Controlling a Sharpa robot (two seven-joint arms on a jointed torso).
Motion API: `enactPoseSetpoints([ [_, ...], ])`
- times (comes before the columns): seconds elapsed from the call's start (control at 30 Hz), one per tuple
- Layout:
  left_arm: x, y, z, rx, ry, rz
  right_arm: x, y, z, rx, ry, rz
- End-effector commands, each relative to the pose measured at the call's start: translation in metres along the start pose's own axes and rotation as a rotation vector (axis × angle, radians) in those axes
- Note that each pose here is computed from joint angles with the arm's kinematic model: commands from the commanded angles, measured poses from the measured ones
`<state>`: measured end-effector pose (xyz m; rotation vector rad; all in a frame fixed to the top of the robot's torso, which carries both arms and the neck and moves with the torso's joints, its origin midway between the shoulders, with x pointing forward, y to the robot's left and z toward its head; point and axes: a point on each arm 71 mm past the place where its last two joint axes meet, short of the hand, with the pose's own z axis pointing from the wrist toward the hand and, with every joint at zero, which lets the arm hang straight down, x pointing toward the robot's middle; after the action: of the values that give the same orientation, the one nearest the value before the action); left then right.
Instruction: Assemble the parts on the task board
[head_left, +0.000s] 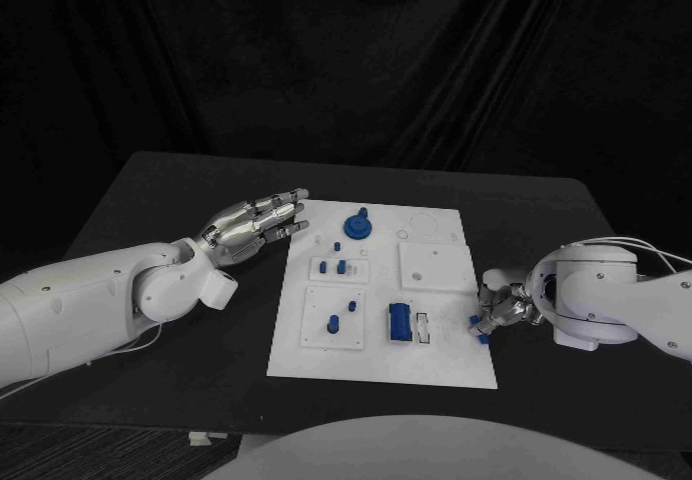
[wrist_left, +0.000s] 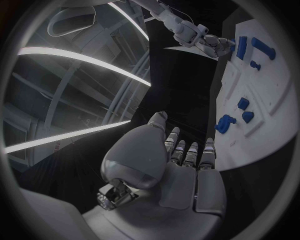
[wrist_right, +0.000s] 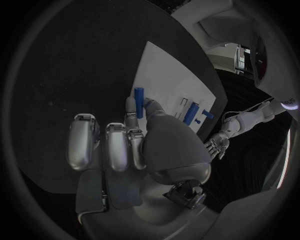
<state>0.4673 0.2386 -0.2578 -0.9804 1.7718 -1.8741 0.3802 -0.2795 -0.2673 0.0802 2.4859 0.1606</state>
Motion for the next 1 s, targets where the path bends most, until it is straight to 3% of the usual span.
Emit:
enactPoseSetpoints([
  [0.03,0.0018,0.0003,0.0001,0.008,0.015,-0.012,0.003,-0.005,-0.001,0.022,-0.027,0.046],
  [0.3,0.0013,0.0005,-0.0001,0.004,0.012,-0.01,-0.004,-0.009,-0.017,0.008,-0.019,0.157],
  [0.6,0.0024,0.0011,0.0016,0.002,0.019,-0.013,-0.023,0.009,-0.031,-0.057,0.0,0.257],
  [1.0,0.0025,0.0009,0.0002,0.001,0.019,-0.014,-0.02,0.033,-0.019,-0.104,0.086,0.315],
])
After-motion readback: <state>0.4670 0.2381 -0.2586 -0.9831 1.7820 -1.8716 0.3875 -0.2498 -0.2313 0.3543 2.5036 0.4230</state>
